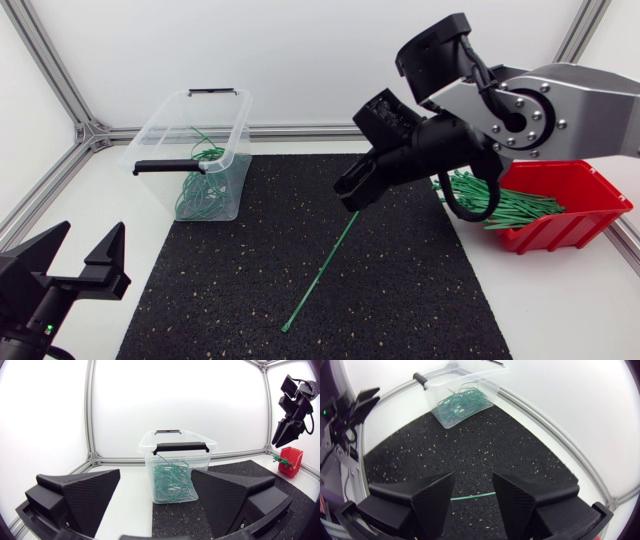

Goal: Take a green cable tie from the red box, thread the tail through the head to close it, then place it in the transparent bin on the left.

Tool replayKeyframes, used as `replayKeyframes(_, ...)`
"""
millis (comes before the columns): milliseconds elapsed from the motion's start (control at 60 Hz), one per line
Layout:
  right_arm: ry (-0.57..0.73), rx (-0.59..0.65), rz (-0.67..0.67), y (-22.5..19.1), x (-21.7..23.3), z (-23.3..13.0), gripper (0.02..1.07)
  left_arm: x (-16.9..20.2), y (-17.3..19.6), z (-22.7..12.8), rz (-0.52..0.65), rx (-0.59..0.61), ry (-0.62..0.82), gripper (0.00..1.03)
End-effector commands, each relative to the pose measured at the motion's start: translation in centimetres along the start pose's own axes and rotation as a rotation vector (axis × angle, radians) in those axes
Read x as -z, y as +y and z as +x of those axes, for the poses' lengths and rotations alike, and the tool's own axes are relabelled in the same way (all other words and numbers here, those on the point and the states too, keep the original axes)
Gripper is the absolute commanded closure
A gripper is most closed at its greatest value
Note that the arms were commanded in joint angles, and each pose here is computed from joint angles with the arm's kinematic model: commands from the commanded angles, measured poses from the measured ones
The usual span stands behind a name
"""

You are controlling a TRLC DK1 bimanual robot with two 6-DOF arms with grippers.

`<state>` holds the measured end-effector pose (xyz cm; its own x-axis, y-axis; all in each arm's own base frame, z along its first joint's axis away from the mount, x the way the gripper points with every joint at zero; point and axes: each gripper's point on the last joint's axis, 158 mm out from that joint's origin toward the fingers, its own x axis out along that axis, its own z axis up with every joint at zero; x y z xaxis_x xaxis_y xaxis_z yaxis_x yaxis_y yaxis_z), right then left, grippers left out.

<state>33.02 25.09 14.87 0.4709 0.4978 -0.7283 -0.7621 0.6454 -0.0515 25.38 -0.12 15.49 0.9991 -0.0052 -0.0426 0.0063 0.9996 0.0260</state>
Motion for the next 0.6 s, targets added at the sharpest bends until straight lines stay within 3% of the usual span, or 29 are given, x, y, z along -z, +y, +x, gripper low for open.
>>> replayKeyframes(0, 0.032, 0.013, -0.189, 0.8, -0.1, 0.4, 0.28, 2.4, -0.3, 0.1, 0.003, 0.013, 0.056, 0.04)
replayKeyframes(100, 0.115, -0.022, -0.243, 1.5, 1.2, 1.1, 0.18, 2.4, -0.4, 0.1, 0.003, 0.015, 0.056, 0.04)
replayKeyframes(300, 0.163, -0.13, -0.464, 5.4, 2.3, 1.4, 0.14, 2.4, -0.3, 0.1, 0.005, 0.012, 0.056, 0.04)
replayKeyframes(417, 0.254, -0.2, -0.614, 7.5, 4.6, 2.2, 0.12, 2.4, -0.3, 0.1, 0.003, 0.012, 0.056, 0.04)
replayKeyframes(583, 0.381, -0.298, -0.717, 9.0, 7.7, 4.0, 0.13, 2.4, -0.2, 0.1, 0.003, 0.01, 0.056, 0.04)
